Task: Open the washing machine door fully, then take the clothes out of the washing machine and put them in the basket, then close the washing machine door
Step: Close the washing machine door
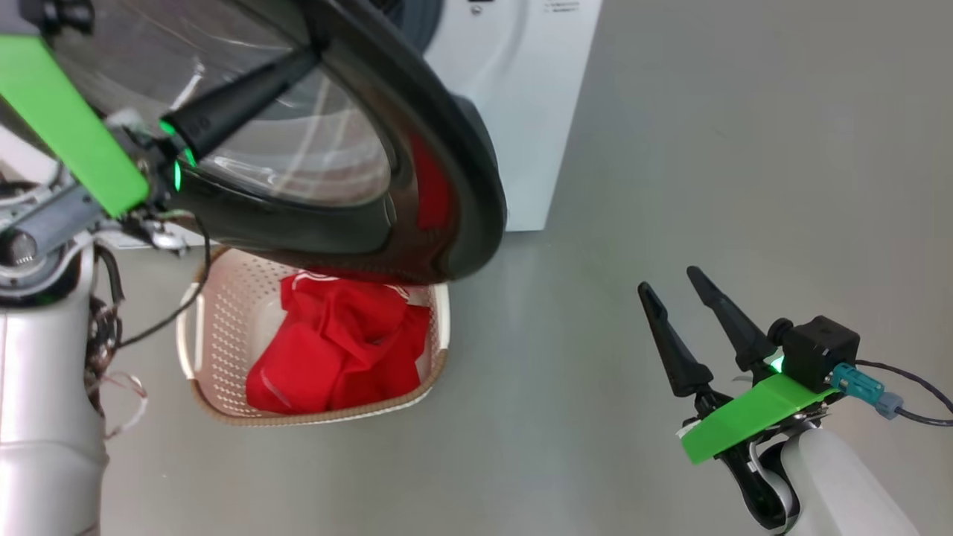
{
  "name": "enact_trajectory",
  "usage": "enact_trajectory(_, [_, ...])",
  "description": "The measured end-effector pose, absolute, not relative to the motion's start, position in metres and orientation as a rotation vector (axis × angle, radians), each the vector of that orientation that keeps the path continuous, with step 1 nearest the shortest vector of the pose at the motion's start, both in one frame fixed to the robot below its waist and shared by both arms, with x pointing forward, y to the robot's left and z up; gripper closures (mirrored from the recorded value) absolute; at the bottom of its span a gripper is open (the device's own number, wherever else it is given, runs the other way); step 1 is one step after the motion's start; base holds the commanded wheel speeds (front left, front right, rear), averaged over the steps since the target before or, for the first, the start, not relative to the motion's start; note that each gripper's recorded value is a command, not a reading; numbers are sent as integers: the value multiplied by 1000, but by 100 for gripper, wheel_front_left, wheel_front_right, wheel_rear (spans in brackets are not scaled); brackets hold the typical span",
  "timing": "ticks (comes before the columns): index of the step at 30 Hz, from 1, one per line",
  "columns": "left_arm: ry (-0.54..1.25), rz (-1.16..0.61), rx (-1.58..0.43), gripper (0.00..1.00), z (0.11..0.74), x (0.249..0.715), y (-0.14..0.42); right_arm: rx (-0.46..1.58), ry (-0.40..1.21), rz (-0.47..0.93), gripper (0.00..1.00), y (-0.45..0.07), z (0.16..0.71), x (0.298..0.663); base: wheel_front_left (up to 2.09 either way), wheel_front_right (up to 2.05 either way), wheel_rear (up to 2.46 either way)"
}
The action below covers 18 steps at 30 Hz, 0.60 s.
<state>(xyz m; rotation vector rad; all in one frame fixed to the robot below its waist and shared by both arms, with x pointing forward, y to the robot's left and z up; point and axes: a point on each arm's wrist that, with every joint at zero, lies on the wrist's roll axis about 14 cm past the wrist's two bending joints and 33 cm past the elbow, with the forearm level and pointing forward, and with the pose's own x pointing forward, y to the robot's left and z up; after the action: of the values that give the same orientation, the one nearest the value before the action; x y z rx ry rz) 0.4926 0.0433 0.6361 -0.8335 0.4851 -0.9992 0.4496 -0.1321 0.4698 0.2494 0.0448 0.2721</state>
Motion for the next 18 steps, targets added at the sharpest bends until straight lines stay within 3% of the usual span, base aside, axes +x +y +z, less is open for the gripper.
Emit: enact_trajectory(18, [442, -807, -941, 100, 607, 499, 81, 247, 34, 286, 0, -128, 473, 454, 0, 0, 0])
